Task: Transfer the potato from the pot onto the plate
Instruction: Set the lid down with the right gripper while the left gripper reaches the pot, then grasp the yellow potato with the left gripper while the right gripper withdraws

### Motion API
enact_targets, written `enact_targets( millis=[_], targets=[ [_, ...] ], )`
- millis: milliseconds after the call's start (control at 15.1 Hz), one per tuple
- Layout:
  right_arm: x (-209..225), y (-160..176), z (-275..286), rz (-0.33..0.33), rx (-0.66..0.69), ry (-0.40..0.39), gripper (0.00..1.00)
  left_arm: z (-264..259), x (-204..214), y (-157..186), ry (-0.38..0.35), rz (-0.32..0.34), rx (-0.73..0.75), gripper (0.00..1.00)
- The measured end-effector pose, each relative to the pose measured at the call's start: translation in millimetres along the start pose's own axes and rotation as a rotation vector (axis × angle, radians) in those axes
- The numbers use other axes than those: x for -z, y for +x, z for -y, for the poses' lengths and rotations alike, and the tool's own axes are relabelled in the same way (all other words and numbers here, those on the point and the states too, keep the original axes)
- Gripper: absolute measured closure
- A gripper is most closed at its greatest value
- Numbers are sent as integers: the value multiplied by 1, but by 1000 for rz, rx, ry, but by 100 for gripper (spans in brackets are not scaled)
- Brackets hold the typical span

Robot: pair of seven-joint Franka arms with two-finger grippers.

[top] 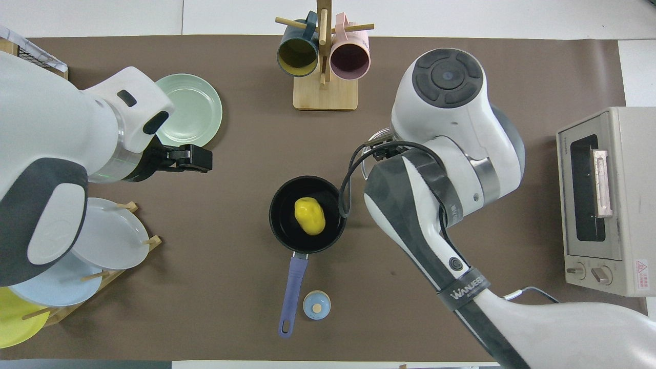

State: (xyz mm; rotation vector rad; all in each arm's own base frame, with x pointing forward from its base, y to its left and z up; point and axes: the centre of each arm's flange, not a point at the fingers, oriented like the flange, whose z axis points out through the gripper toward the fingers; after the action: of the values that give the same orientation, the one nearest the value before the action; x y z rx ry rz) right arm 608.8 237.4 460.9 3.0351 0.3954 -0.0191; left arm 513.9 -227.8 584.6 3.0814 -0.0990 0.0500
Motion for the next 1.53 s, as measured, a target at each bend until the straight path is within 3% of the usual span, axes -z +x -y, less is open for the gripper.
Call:
enact_targets(
  millis=[398,531,863,995,1526],
  targets=[
    [-37,-7,-144,56,79,13,34,-106,-101,-38,-17,14,37,0],
    [-58,-16,-169,39,100,16,34,-130,-138,-42,-7,34,37,0],
    [-106,-38,-192,-81,147,-3,34,-156,-206,-51,3,49,40,0],
    [-111,-42,-190,-102,157,-7,34,-158,-218,-53,9,54,42,0],
    [-149,-69,-204,-72,172,3,34,-172,-252,-63,38,71,70,0]
  ],
)
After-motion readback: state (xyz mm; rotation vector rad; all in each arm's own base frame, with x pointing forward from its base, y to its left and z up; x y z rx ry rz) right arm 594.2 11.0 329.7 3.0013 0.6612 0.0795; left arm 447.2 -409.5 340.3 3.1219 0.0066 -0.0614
